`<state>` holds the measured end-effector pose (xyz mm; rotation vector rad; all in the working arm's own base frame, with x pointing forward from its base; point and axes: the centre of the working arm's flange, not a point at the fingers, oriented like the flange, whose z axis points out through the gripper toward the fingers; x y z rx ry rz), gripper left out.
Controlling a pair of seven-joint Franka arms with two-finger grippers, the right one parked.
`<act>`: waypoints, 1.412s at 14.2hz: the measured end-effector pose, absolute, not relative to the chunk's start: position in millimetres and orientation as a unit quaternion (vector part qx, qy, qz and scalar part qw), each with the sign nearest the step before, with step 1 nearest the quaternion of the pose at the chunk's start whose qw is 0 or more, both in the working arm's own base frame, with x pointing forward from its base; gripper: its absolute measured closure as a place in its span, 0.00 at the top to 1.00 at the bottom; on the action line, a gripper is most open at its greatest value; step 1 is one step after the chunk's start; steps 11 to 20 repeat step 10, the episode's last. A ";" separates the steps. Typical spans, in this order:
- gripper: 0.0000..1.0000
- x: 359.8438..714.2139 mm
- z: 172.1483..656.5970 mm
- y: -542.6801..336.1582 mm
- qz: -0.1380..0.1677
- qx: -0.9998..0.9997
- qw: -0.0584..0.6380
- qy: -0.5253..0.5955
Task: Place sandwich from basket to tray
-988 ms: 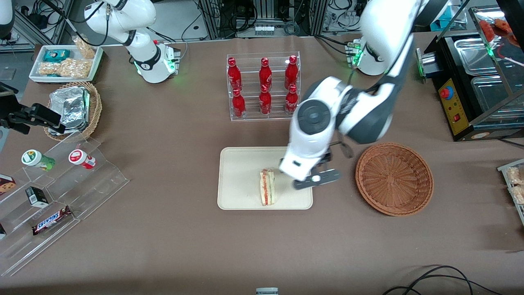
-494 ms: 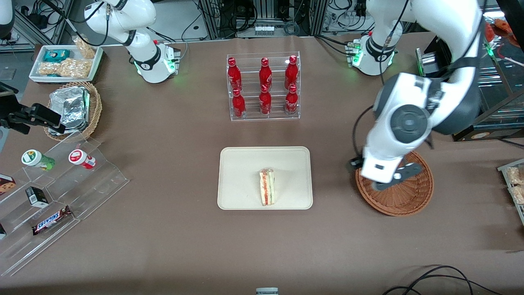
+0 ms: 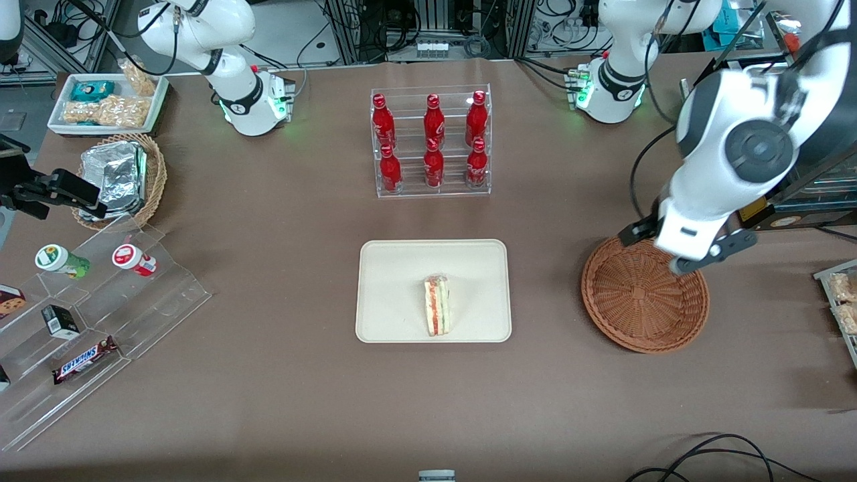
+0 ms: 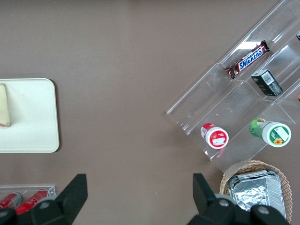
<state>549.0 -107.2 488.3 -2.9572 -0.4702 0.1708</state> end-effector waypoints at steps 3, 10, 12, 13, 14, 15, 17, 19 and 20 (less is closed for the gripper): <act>1.00 538.2 514.2 -71.2 0.059 -0.993 0.057 -0.081; 1.00 540.0 572.6 -47.5 0.007 -0.999 0.044 -0.008; 1.00 540.0 572.6 -47.5 0.007 -0.999 0.044 -0.008; 1.00 540.0 572.6 -47.5 0.007 -0.999 0.044 -0.008; 1.00 540.0 572.6 -47.5 0.007 -0.999 0.044 -0.008; 1.00 540.0 572.6 -47.5 0.007 -0.999 0.044 -0.008; 1.00 540.0 572.6 -47.5 0.007 -0.999 0.044 -0.008; 1.00 540.0 572.6 -47.5 0.007 -0.999 0.044 -0.008; 1.00 540.0 572.6 -47.5 0.007 -0.999 0.044 -0.008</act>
